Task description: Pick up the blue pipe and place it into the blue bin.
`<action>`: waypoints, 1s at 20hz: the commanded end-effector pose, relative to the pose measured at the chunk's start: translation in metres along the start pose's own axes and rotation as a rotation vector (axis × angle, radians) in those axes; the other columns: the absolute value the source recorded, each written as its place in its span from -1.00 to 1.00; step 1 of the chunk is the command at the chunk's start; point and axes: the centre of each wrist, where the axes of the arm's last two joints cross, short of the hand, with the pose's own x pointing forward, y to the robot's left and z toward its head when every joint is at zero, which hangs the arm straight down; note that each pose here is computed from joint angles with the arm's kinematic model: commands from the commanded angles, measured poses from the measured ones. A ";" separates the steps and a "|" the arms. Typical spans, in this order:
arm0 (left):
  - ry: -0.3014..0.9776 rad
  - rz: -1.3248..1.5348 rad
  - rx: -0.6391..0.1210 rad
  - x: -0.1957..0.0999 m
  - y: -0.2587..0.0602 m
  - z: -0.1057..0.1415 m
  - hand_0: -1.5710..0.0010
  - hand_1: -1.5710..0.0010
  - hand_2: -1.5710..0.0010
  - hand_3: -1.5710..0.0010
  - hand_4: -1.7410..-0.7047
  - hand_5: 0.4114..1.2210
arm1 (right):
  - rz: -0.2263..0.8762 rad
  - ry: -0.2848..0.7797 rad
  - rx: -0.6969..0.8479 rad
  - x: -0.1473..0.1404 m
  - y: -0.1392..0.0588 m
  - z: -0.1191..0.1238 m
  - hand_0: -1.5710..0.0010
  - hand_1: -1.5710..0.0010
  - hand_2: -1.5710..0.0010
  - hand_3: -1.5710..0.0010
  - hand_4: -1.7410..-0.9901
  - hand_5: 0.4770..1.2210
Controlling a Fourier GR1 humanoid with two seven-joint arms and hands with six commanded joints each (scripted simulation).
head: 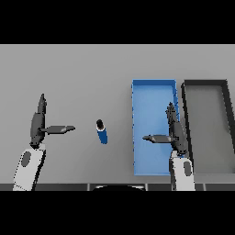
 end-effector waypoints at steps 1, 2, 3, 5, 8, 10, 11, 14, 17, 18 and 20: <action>-0.003 0.000 0.002 0.000 0.001 0.000 1.00 1.00 1.00 1.00 0.29 -0.56 | -0.001 0.000 0.000 0.000 0.001 0.000 1.00 1.00 1.00 1.00 0.37 -0.62; -0.004 0.000 0.003 0.000 0.003 -0.001 1.00 1.00 1.00 1.00 0.29 -0.56 | -0.001 0.001 0.001 0.000 0.003 -0.001 1.00 1.00 1.00 1.00 0.37 -0.62; -0.004 -0.001 0.003 0.000 0.004 -0.002 1.00 1.00 1.00 1.00 0.29 -0.56 | -0.002 0.002 0.002 0.000 0.005 -0.002 1.00 1.00 1.00 1.00 0.37 -0.62; -0.002 -0.001 0.004 -0.001 0.008 -0.004 1.00 1.00 1.00 1.00 0.29 -0.56 | -0.002 0.002 0.003 0.000 0.009 -0.003 1.00 1.00 1.00 1.00 0.37 -0.62; -0.058 -0.113 -0.266 0.006 0.032 -0.004 1.00 1.00 1.00 1.00 0.29 -0.56 | 0.147 -0.075 0.097 0.005 0.004 0.007 1.00 1.00 1.00 1.00 0.38 -0.62; -0.056 -0.142 -0.362 0.009 0.044 -0.007 1.00 1.00 1.00 1.00 0.28 -0.57 | 0.204 -0.095 0.136 0.010 0.007 0.016 1.00 1.00 1.00 1.00 0.37 -0.62; -0.055 -0.152 -0.383 0.006 0.047 -0.006 1.00 1.00 1.00 1.00 0.28 -0.56 | 0.219 -0.098 0.137 0.011 0.007 0.020 1.00 1.00 1.00 1.00 0.38 -0.62; -0.060 -0.152 -0.417 0.009 0.049 -0.004 1.00 1.00 1.00 1.00 0.28 -0.53 | 0.267 -0.078 0.126 0.011 0.005 0.022 1.00 1.00 1.00 1.00 0.45 -0.65; -0.090 -0.145 -0.506 0.011 0.045 0.002 1.00 1.00 1.00 1.00 0.26 -0.54 | 0.279 -0.076 0.120 0.014 0.004 0.020 1.00 1.00 1.00 1.00 0.48 -0.68; -0.089 -0.134 -0.547 0.012 0.043 0.006 1.00 1.00 1.00 1.00 0.24 -0.58 | 0.283 -0.086 0.128 0.015 0.006 0.021 1.00 1.00 1.00 1.00 0.48 -0.67; -0.095 -0.130 -0.640 0.009 0.030 0.016 1.00 1.00 1.00 1.00 0.23 -0.65 | 0.279 -0.092 0.137 0.016 0.003 0.019 1.00 1.00 1.00 1.00 0.45 -0.65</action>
